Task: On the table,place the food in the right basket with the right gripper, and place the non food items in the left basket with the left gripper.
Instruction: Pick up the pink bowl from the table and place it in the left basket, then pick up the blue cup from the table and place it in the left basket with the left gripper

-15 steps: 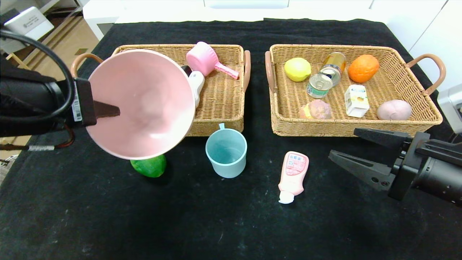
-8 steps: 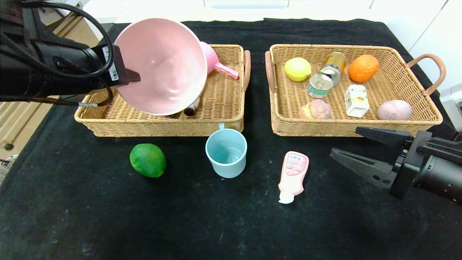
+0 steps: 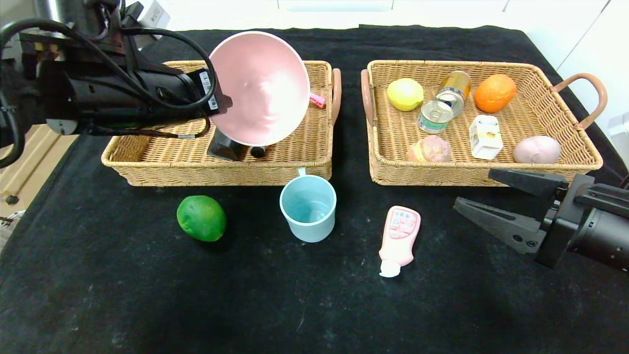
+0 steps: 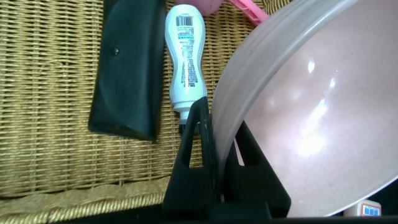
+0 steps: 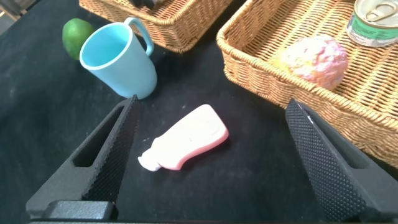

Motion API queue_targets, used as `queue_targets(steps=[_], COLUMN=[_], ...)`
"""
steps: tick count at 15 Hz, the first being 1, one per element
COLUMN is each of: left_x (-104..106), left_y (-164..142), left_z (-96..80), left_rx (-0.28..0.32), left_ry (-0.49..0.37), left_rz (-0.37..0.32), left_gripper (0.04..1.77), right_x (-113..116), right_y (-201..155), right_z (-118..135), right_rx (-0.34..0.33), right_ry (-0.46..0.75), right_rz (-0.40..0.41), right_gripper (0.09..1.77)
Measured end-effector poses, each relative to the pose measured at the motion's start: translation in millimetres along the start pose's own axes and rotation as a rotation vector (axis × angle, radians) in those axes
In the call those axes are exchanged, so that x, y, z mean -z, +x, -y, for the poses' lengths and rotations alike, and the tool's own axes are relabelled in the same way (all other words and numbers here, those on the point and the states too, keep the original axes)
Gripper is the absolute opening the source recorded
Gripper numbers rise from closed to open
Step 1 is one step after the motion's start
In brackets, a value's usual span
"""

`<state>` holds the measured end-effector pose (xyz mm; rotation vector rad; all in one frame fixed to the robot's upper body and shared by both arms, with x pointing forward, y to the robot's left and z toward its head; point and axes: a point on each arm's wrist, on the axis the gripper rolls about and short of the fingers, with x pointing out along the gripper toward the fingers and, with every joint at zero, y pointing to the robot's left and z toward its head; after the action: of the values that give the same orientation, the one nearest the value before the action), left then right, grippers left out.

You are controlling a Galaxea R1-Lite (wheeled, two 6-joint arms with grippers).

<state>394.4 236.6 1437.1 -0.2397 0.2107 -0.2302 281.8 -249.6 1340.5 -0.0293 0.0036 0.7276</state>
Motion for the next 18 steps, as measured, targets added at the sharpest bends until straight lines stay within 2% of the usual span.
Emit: queue_targets(steps=[4, 9, 10, 13, 18], left_x=[5.6, 11.5, 11.7, 12.1, 13.3], left_y=[17.4, 27.9, 28.7, 29.7, 27.3], left_z=[-0.5, -1.6, -1.7, -2.1, -2.2], left_rx=[0.007, -0.003, -0.003, -0.004, -0.005], left_ry=[-0.003, -0.003, -0.003, -0.002, 0.000], left_rz=[0.014, -0.001, -0.001, -0.003, -0.015], left_gripper=[0.17, 0.17, 0.37, 0.80, 1.23], right_x=[-0.5, -0.8, -0.9, -1.6, -2.0], right_y=[-0.4, -0.9, -1.3, -1.4, -1.5], right_z=[-0.1, 0.4, 0.8, 1.2, 2.0], right_rx=[0.000, 0.003, 0.006, 0.008, 0.012], right_ry=[0.000, -0.001, -0.001, -0.002, -0.003], right_rz=[0.002, 0.004, 0.004, 0.008, 0.009], right_gripper=[1.71, 1.71, 1.71, 1.71, 1.71])
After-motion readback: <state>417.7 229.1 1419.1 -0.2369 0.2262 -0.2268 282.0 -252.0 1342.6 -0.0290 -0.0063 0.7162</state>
